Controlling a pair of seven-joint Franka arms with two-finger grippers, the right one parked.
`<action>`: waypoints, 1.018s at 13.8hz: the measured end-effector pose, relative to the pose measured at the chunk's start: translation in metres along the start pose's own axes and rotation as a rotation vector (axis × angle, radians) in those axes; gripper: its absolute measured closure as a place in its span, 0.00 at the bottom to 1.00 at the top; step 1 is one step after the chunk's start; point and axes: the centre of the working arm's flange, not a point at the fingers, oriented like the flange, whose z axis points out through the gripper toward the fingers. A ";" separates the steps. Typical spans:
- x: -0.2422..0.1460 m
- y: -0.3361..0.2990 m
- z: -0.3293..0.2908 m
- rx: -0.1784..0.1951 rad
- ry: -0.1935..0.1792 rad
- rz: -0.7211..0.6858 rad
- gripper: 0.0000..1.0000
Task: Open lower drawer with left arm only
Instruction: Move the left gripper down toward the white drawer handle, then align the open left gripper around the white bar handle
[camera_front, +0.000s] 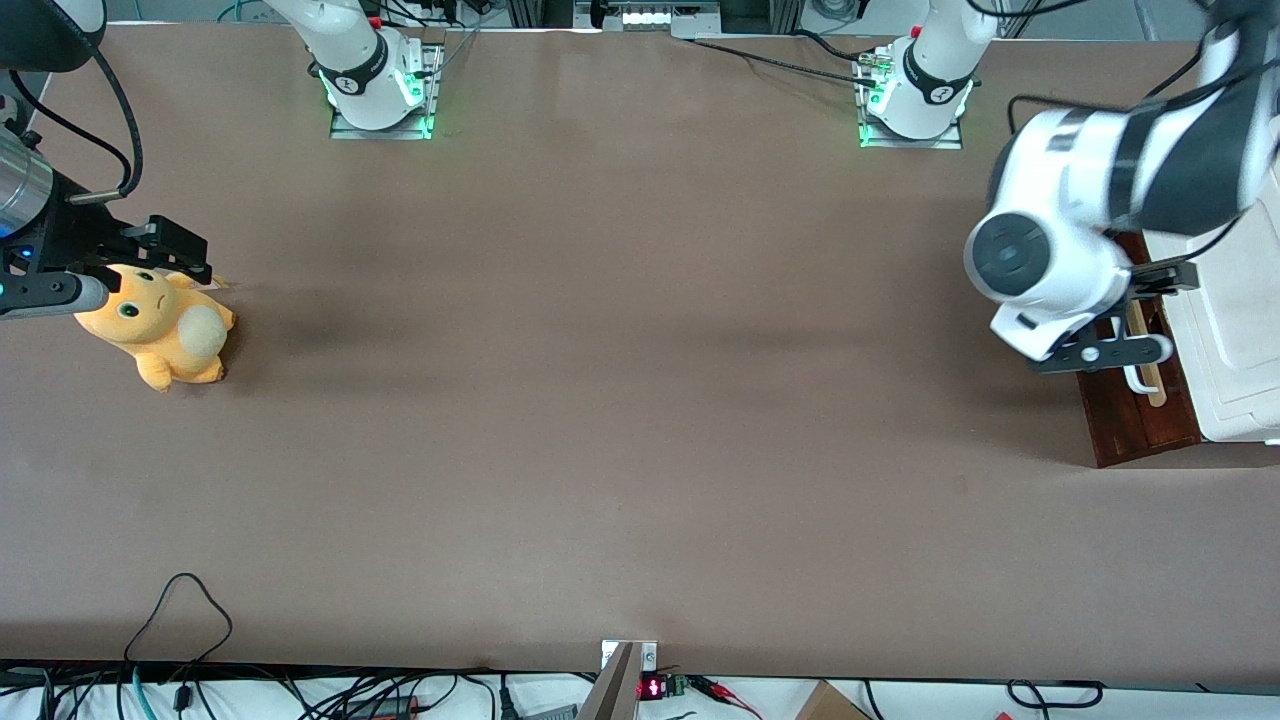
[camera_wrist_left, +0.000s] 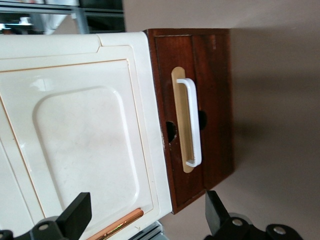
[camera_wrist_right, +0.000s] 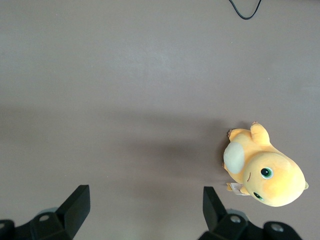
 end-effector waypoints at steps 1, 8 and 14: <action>-0.001 0.020 0.009 0.070 -0.007 -0.029 0.00; 0.005 0.125 0.118 0.430 0.081 -0.084 0.00; 0.008 0.139 0.179 0.435 0.121 -0.019 0.03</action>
